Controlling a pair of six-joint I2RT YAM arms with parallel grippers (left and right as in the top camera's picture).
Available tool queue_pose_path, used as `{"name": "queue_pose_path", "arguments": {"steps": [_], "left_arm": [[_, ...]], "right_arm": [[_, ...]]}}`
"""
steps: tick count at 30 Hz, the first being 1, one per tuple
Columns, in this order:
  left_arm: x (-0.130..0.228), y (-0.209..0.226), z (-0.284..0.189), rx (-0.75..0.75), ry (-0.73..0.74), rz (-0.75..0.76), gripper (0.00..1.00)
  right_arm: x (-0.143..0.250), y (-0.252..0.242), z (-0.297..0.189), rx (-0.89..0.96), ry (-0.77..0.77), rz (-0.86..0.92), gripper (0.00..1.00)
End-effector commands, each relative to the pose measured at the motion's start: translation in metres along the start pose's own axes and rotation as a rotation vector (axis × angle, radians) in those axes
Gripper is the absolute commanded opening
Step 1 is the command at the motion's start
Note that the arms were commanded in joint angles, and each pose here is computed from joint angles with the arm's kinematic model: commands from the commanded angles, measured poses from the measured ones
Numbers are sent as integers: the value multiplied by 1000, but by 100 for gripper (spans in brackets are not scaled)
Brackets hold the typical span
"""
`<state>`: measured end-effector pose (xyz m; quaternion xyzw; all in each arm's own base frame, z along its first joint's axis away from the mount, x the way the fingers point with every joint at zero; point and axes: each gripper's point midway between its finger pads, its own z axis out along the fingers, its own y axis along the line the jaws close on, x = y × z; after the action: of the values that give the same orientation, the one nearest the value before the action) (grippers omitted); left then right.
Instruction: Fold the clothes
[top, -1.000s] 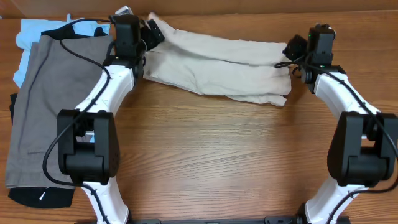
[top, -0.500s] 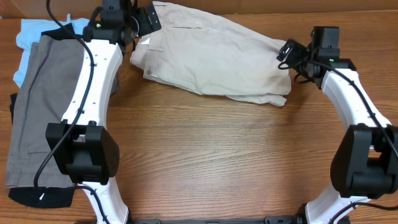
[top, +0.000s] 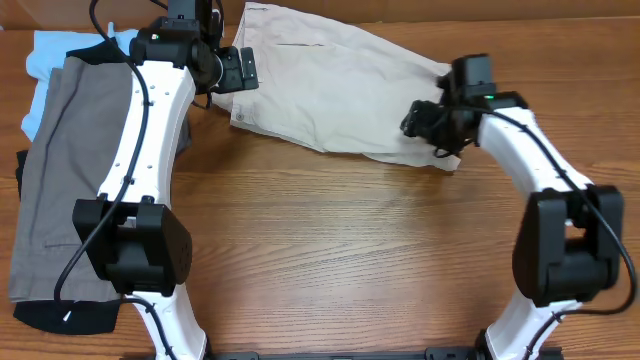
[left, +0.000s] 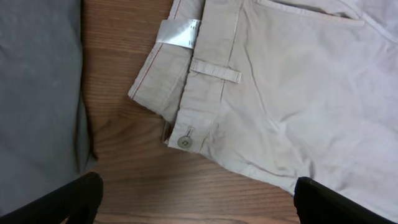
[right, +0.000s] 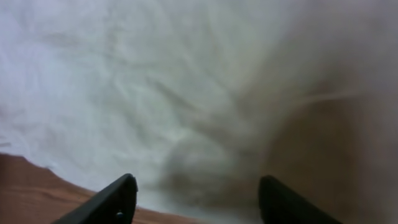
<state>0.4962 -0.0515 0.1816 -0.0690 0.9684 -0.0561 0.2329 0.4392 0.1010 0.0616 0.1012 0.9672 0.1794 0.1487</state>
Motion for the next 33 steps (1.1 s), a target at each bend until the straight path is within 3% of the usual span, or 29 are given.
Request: {"name": "queue_pose_path", "arguments": {"steps": [1,5,11,16,24,29,33], "left_arm": [[1,-4,0,9,5,33,100],[9,-2,0,1,38,35,100],[20,0,0,-8,82,45,100],[30,-1,-1,-14,122,49,100],[44,2,7,-18,168,46,100],[51,-6,26,39,177,43,100],[55,-25,50,147,162,45,100]], "right_arm": [[7,-3,24,9,44,2,51],[21,-19,47,42,110,40,36],[38,-55,46,152,187,129,25],[53,-101,27,245,270,211,24],[55,-170,-5,227,309,318,25],[46,-173,-19,106,295,269,27],[25,-147,-43,-16,245,180,37]]}}
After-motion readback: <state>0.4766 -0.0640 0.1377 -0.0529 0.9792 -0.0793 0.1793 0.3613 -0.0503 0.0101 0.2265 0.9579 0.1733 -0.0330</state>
